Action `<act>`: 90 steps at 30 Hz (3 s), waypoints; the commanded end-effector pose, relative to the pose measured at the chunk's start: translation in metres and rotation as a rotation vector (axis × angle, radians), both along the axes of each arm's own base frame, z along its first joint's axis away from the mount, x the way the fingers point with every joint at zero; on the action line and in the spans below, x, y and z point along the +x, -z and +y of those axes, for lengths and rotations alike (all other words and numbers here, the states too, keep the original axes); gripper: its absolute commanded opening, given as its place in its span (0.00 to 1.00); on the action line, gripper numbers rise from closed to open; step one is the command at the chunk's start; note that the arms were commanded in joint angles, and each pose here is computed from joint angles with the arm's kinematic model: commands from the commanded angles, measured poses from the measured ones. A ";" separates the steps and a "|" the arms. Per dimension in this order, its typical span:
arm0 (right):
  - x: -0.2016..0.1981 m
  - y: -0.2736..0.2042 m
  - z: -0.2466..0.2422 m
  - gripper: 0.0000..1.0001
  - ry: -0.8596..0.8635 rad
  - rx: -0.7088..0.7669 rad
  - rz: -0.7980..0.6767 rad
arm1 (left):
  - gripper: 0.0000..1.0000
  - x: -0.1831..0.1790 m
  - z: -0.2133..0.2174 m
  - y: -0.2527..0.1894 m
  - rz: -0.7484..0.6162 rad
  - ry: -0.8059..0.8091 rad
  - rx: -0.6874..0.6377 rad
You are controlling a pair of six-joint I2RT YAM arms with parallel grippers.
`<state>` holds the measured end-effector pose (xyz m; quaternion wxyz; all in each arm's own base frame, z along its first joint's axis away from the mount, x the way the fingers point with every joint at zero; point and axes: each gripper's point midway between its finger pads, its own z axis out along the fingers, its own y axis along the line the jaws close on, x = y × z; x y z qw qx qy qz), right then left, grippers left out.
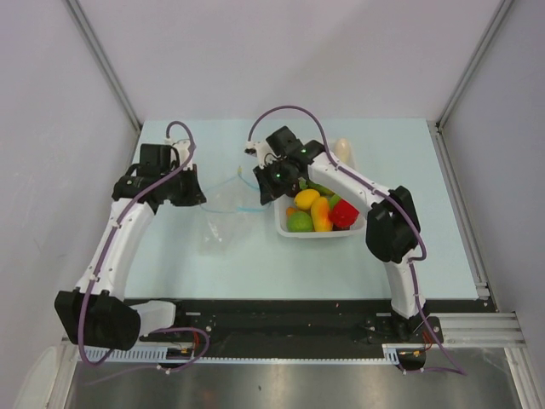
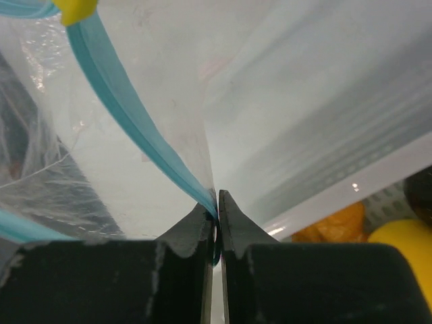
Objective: Place the food in the zip-top bag and seal the zipper
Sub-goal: Open the zipper of the food storage bag at the center of the board, then pick up the fake vegetable from the bin.
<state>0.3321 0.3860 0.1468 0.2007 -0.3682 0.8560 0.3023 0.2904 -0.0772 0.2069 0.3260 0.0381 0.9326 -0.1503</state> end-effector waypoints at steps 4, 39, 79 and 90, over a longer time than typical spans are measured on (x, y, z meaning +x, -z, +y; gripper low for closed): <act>0.024 -0.023 -0.038 0.08 0.018 -0.107 -0.144 | 0.00 0.011 -0.058 -0.016 -0.038 0.132 -0.319; -0.024 -0.043 -0.236 1.00 -0.073 -0.405 -0.292 | 0.00 0.014 -0.094 0.027 0.051 0.154 -0.501; -0.031 0.001 -0.229 1.00 -1.023 -0.309 -0.617 | 0.00 0.010 -0.095 0.029 0.050 0.191 -0.479; -0.012 0.039 -0.230 0.93 -1.079 -0.377 -0.560 | 0.00 0.008 -0.094 0.029 0.046 0.192 -0.470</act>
